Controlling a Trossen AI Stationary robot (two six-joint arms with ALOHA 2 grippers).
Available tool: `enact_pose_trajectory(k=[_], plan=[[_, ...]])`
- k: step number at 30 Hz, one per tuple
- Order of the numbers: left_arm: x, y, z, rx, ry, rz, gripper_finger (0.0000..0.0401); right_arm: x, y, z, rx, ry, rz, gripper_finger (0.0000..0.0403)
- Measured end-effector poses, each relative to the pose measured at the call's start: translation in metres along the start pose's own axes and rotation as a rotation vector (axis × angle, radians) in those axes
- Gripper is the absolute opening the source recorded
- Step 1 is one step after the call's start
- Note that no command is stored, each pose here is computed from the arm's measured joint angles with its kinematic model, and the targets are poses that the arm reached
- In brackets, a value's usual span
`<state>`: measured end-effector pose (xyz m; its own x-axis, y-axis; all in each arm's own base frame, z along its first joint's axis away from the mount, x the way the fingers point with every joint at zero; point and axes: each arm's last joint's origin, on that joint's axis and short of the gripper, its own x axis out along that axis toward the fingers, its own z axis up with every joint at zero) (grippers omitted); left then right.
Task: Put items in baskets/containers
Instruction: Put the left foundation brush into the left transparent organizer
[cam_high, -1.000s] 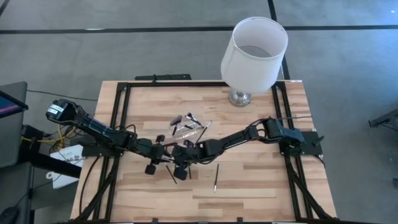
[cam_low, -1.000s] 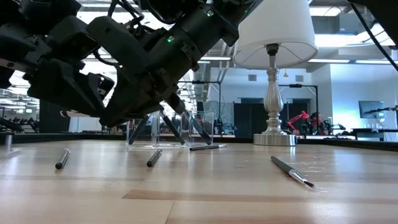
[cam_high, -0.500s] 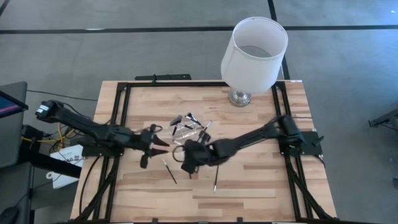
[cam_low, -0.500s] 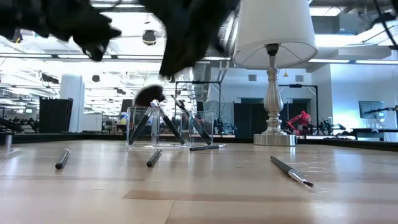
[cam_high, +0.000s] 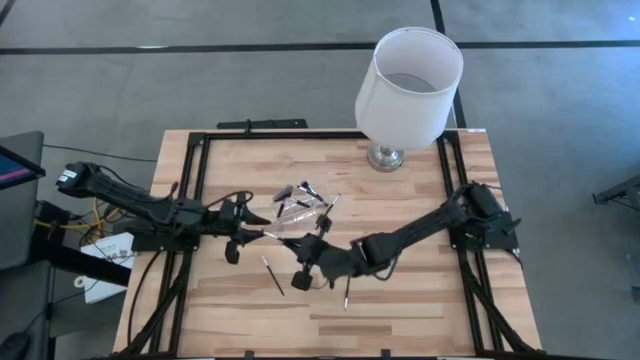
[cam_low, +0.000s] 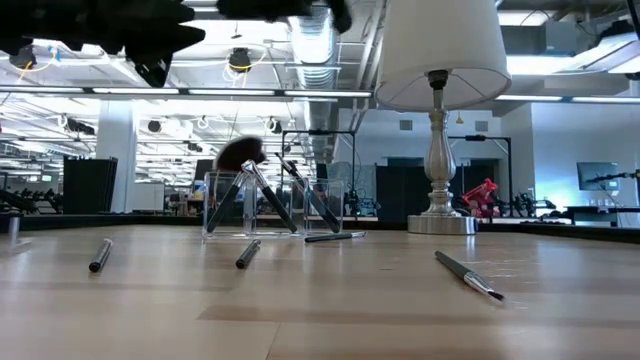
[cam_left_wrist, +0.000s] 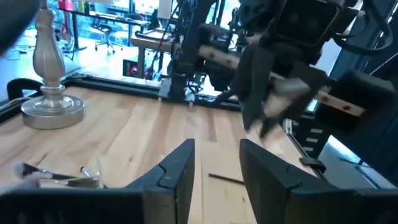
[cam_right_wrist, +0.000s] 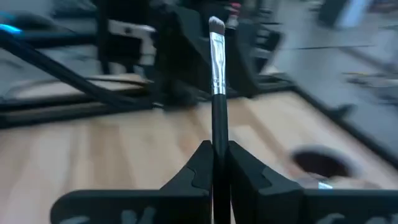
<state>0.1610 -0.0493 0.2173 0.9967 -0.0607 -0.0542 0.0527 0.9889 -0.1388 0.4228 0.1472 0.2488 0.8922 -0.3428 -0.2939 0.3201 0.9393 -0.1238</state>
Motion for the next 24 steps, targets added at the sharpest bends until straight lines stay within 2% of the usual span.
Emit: enact_pose_trajectory(k=[5,10,16,20,24], plan=[[0.005,-0.003,-0.002,0.021,-0.001,-0.066,0.0116,0.015,-0.015,-0.010,0.099,-0.097,0.123,0.0015],[0.005,-0.006,0.003,0.037,-0.044,-0.122,0.0109,0.021,-0.024,-0.018,0.145,-0.153,0.218,0.0015],[0.005,-0.006,0.006,0.032,-0.079,-0.126,0.0108,0.025,-0.028,-0.022,0.183,-0.148,0.280,0.0015],[0.004,-0.006,0.009,0.050,-0.109,-0.127,0.0107,0.027,-0.029,-0.023,0.180,-0.141,0.284,0.0017],[0.004,-0.006,0.009,0.063,-0.111,-0.127,0.0089,0.027,-0.029,-0.023,0.179,-0.141,0.285,0.0015]])
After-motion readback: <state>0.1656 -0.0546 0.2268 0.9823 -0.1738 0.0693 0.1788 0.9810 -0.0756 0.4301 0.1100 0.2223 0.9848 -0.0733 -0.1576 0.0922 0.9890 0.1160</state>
